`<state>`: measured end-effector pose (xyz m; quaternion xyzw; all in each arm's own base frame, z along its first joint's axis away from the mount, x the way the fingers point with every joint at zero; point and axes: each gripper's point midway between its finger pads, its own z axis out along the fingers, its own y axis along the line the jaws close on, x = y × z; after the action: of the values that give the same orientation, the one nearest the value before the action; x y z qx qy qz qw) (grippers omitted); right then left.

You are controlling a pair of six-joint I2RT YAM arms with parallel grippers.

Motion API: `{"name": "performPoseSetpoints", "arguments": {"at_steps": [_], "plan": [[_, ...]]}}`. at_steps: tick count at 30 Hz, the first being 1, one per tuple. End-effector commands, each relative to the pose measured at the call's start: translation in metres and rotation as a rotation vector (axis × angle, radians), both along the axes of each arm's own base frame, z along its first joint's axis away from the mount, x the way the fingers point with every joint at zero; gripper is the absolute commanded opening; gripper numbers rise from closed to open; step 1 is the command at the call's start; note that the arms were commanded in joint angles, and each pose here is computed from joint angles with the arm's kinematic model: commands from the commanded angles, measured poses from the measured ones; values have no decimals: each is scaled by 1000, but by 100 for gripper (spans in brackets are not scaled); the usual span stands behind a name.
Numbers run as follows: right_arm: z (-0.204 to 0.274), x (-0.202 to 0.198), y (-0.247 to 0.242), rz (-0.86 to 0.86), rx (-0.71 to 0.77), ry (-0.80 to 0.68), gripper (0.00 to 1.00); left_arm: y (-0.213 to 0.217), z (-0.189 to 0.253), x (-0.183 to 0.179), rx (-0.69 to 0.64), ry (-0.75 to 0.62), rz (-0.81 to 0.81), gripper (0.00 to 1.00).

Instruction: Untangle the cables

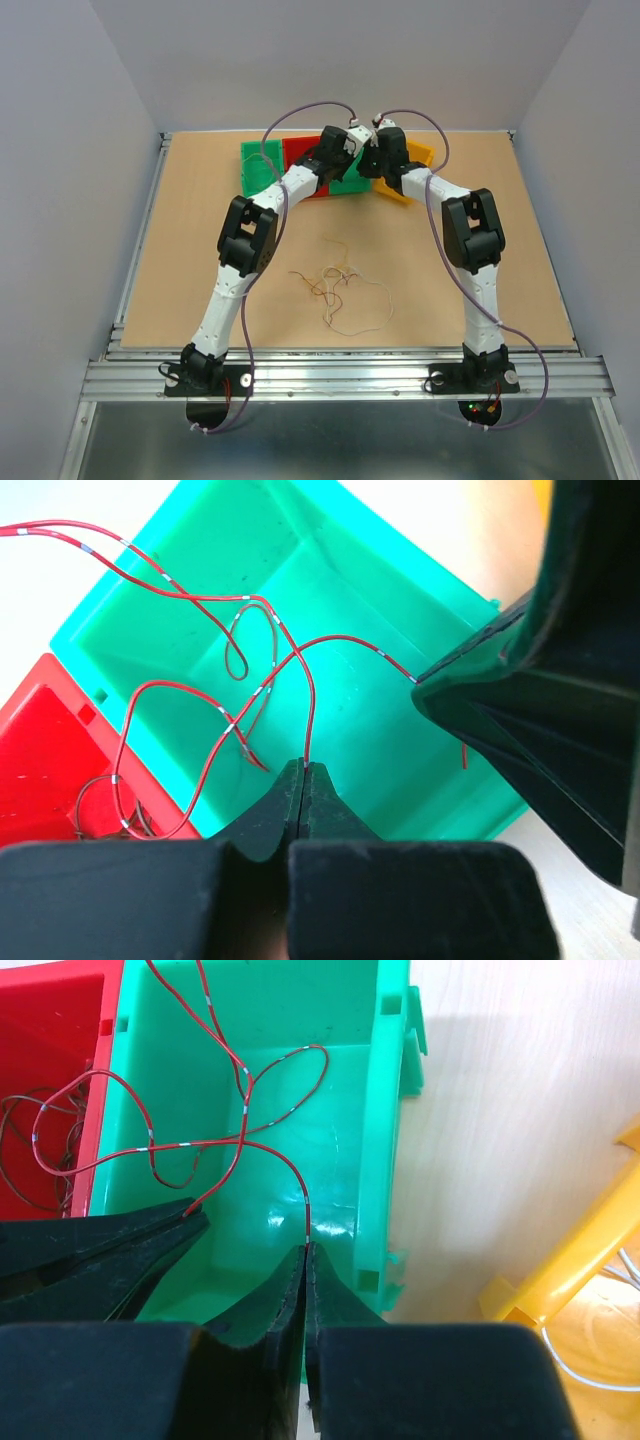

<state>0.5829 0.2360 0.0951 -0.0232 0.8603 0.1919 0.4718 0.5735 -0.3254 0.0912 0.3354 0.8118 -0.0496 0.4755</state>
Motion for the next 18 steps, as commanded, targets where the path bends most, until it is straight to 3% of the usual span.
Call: {"name": "performPoseSetpoints", "arguments": {"at_steps": [1, 7, 10, 13, 18], "plan": [[26, 17, 4, -20, 34, -91, 8, 1, 22, 7, -19, -55, 16, 2], [33, 15, 5, -18, 44, -107, 14, 5, 48, 3, -24, -88, 17, 11], [36, 14, 2, -26, 46, -116, 17, 5, 61, -1, -43, -93, 13, 28], [39, 11, 1, -30, 51, -126, 20, 6, 70, -6, -53, -95, 9, 35], [41, 7, -1, -32, 53, -136, 23, 3, 75, -8, -64, -93, -12, 39]]}}
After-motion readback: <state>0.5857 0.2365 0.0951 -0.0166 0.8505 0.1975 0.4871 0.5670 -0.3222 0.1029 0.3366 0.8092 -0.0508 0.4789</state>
